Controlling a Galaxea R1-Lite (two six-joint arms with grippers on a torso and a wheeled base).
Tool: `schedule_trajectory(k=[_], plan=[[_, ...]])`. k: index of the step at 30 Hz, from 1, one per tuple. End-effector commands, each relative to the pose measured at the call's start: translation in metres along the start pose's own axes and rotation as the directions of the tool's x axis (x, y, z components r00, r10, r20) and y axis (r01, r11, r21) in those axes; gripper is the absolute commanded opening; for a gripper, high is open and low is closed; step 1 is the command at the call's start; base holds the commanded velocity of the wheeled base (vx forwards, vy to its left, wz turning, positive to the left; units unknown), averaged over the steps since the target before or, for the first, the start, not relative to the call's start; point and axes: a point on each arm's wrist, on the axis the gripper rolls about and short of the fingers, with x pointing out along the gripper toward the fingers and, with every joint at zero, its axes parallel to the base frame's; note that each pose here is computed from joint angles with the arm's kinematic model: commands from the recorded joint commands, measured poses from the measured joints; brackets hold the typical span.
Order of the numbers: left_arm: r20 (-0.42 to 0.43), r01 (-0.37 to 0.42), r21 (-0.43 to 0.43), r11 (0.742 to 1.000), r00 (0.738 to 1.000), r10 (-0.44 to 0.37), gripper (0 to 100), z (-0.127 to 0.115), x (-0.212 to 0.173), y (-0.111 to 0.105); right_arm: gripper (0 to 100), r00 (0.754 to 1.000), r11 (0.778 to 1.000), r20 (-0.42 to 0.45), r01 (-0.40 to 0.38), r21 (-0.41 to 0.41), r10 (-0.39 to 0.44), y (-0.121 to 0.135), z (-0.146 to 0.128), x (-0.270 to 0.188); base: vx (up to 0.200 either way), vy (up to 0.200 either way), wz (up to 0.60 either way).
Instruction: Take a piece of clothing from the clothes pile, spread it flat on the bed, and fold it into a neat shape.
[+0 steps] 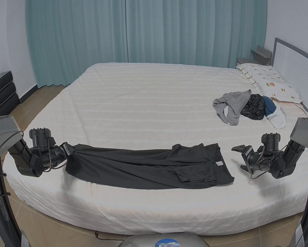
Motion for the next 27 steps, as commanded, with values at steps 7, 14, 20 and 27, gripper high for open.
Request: schedule_trajectory(k=[7,14,20,27], plan=[[0.009,-0.015,-0.018,1.000,1.000,0.015,0,0.009,0.000,0.005,100,1.000,1.000,0.002,0.000,0.000,0.000,0.000,0.001,0.000,0.000,0.000,0.00],[-0.005,-0.014,-0.016,1.000,1.000,0.013,0,0.005,0.002,0.004,100,1.000,1.000,0.002,0.000,0.000,0.000,0.000,0.001,0.000,-0.086,0.000,0.00],[-0.004,-0.008,-0.013,1.000,1.000,0.008,0,0.005,0.003,0.002,100,1.000,1.000,0.002,0.000,0.000,0.000,0.000,0.001,0.000,-0.100,0.000,0.00],[0.037,0.015,-0.057,0.998,0.999,-0.013,0,0.012,0.020,-0.009,100,1.000,1.000,0.004,-0.001,0.002,0.001,0.000,0.001,0.000,0.000,0.000,0.00]])
